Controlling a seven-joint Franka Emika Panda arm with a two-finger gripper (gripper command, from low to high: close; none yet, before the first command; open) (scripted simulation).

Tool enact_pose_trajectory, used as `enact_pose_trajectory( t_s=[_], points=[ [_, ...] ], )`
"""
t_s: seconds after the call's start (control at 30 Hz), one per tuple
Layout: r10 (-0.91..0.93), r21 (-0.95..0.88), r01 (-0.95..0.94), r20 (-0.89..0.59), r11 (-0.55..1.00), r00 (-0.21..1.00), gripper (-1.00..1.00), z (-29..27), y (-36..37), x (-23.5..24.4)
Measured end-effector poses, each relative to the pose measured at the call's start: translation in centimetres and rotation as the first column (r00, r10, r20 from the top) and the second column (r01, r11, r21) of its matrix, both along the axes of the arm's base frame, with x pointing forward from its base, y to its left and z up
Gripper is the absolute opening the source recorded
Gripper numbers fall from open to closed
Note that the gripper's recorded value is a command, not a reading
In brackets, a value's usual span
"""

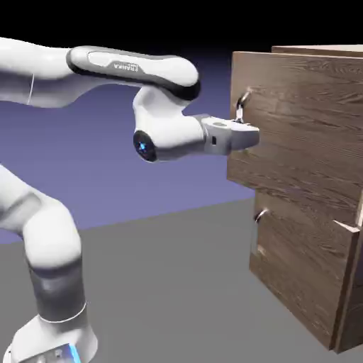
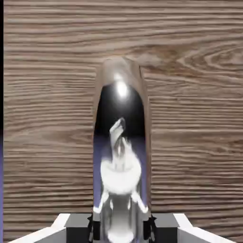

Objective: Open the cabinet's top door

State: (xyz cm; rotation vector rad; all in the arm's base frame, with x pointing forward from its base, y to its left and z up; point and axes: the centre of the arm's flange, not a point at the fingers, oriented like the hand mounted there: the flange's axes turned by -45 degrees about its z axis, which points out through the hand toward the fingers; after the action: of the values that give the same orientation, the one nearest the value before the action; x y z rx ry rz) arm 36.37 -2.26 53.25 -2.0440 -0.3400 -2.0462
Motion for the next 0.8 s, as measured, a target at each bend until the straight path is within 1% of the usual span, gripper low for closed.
enact_pose_trajectory(
  t_s=[0.47, 0.8],
  points=[
    [0.212, -0.005, -0.212, -0.001, 0.977, 0.977, -1.00, 0.0, -5.5, -4.6],
    [0.394, 0.001, -0.394, -0.002, 0.919, 0.919, -1.00, 0.0, -11.2, -7.6]
  ],
)
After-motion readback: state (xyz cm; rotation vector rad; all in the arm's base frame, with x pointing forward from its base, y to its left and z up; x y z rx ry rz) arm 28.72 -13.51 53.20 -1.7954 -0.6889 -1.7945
